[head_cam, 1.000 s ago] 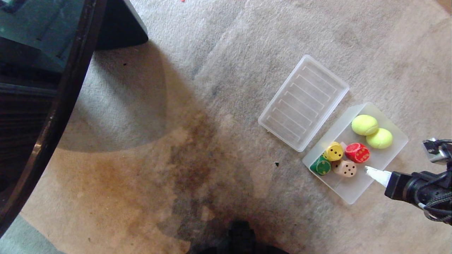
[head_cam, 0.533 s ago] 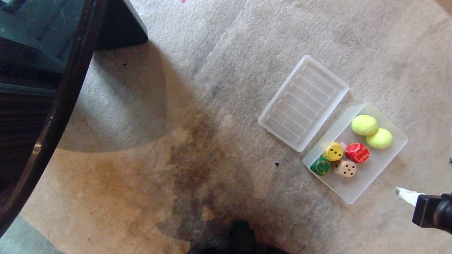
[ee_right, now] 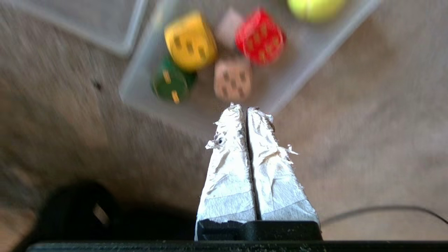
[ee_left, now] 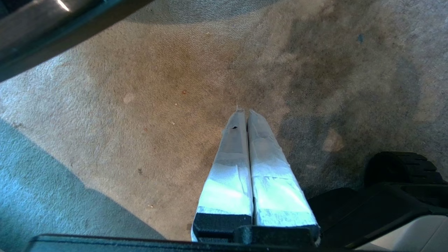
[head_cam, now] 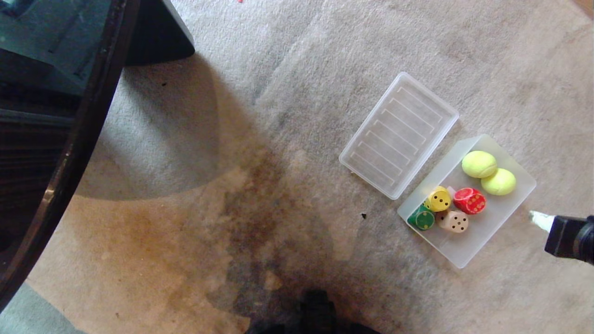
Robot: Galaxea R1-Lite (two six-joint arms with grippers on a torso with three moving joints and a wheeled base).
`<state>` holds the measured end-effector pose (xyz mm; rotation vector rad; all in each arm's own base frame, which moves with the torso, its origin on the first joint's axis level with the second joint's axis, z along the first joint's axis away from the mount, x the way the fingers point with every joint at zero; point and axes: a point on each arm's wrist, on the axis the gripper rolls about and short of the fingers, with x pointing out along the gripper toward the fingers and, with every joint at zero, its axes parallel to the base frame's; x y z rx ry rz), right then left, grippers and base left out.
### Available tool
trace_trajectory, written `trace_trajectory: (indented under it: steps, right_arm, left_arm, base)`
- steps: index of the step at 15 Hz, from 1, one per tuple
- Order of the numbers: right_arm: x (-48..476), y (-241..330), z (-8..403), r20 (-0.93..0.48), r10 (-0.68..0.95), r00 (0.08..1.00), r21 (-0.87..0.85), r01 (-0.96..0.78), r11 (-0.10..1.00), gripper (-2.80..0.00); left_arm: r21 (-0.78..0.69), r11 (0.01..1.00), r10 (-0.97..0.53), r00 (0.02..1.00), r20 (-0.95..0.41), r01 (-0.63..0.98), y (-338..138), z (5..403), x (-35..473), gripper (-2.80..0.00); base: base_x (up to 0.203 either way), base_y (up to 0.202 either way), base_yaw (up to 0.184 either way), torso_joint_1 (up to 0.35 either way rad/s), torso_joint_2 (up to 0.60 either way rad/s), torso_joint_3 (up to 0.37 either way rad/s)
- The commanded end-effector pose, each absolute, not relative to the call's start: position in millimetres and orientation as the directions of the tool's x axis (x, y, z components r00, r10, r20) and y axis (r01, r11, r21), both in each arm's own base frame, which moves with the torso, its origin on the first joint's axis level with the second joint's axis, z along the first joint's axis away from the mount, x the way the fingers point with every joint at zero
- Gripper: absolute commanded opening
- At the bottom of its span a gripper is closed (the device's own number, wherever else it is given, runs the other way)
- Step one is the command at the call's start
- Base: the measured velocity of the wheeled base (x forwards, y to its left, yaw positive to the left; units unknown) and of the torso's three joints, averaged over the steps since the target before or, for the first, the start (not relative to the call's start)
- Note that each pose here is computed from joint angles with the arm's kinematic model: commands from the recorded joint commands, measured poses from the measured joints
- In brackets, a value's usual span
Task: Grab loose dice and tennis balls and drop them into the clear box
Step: Close the lid
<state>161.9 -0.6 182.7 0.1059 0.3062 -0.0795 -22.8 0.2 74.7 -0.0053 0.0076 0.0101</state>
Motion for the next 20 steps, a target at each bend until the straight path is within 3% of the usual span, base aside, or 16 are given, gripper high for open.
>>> trace_trajectory:
  steps: [1,4,10,15,20]
  right_arm:
    - [200,-5,190,-0.319,-0.085,0.944,0.115,0.127,0.985,-2.8]
    - [258,-17,202,-0.27,-0.127,0.954,0.175,0.179,0.968,-2.8]
    - [264,-20,205,-0.246,-0.14,0.959,0.194,0.19,0.962,-2.8]
    - [346,-36,229,-0.08,-0.16,0.984,0.229,0.174,0.958,-2.8]
    - [355,-39,232,-0.044,-0.165,0.985,0.235,0.17,0.957,-2.8]
  left_arm:
    - [-0.006,1.0,0.011,1.0,-0.009,-0.011,0,74,-23,-2.8]
    - [-0.006,1.0,0.011,1.0,-0.009,-0.011,0,74,-23,-2.8]
    - [-0.006,1.0,0.011,1.0,-0.009,-0.011,0,74,-23,-2.8]
    - [-0.006,1.0,0.011,1.0,-0.009,-0.011,0,74,-23,-2.8]
    - [-0.006,1.0,0.011,1.0,-0.009,-0.011,0,74,-23,-2.8]
  base:
    - [0.0,0.0,0.0,0.0,0.0,0.0]
    - [0.0,0.0,0.0,0.0,0.0,0.0]
    - [0.0,0.0,0.0,0.0,0.0,0.0]
    - [0.0,0.0,0.0,0.0,0.0,0.0]
    - [0.0,0.0,0.0,0.0,0.0,0.0]
